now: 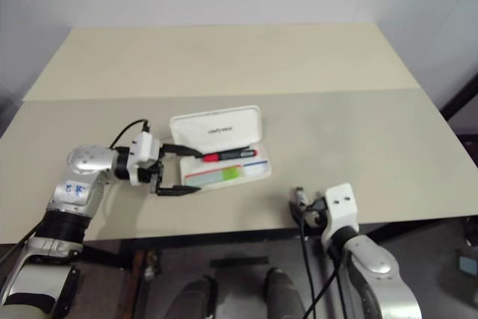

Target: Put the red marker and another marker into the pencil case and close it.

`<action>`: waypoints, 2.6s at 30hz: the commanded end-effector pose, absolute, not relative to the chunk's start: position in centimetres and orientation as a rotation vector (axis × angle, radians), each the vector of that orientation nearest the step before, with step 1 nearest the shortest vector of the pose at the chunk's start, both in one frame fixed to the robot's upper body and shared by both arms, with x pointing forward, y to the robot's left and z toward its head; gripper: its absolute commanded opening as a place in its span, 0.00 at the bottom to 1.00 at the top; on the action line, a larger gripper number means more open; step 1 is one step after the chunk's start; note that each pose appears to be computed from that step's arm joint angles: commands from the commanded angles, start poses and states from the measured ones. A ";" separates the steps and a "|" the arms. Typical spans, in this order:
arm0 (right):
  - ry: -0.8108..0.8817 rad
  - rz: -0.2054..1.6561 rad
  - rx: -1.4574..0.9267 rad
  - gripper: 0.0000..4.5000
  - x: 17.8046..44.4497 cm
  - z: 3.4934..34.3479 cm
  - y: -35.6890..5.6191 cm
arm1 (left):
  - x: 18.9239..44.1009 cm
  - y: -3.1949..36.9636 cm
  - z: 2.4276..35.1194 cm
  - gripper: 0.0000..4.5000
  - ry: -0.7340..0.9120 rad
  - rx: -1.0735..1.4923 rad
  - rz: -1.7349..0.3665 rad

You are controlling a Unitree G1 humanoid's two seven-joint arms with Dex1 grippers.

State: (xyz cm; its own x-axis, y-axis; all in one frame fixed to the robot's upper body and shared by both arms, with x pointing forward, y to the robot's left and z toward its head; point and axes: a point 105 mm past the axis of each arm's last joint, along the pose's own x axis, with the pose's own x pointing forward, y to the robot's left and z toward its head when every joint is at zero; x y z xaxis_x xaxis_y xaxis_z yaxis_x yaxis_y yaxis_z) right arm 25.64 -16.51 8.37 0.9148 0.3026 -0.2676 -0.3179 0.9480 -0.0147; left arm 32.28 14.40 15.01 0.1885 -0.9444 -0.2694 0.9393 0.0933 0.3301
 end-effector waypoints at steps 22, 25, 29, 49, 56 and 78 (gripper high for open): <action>0.108 0.884 -0.324 0.08 28.3 12.2 -13.2 | 31.4 15.5 15.8 1.00 -0.035 0.517 -1.326; 0.109 0.977 -0.406 0.08 30.1 13.2 -13.8 | 31.1 15.9 15.7 1.00 -0.031 0.515 -1.299; 0.099 1.115 -0.476 0.08 31.4 13.8 -13.2 | 30.9 16.2 15.6 1.00 -0.030 0.511 -1.278; 0.042 1.426 -0.676 0.08 35.5 14.8 -10.2 | 29.8 17.4 15.4 1.00 -0.031 0.513 -1.194; 0.058 1.429 -0.705 0.08 36.4 14.5 -10.1 | 29.7 17.5 15.5 1.00 -0.033 0.514 -1.185; -0.167 1.436 -0.625 1.00 34.2 19.3 -9.5 | 29.7 17.4 15.6 1.00 -0.045 0.502 -1.171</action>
State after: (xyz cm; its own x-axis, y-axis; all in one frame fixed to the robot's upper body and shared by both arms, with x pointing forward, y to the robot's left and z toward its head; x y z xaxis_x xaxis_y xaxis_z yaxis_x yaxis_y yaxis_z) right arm 35.04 -8.55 17.92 0.1410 0.9398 -0.3113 -0.8806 -0.0246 -0.4732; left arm 29.80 17.40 14.41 0.3947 -0.8828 -0.2546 0.8840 0.2894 0.3671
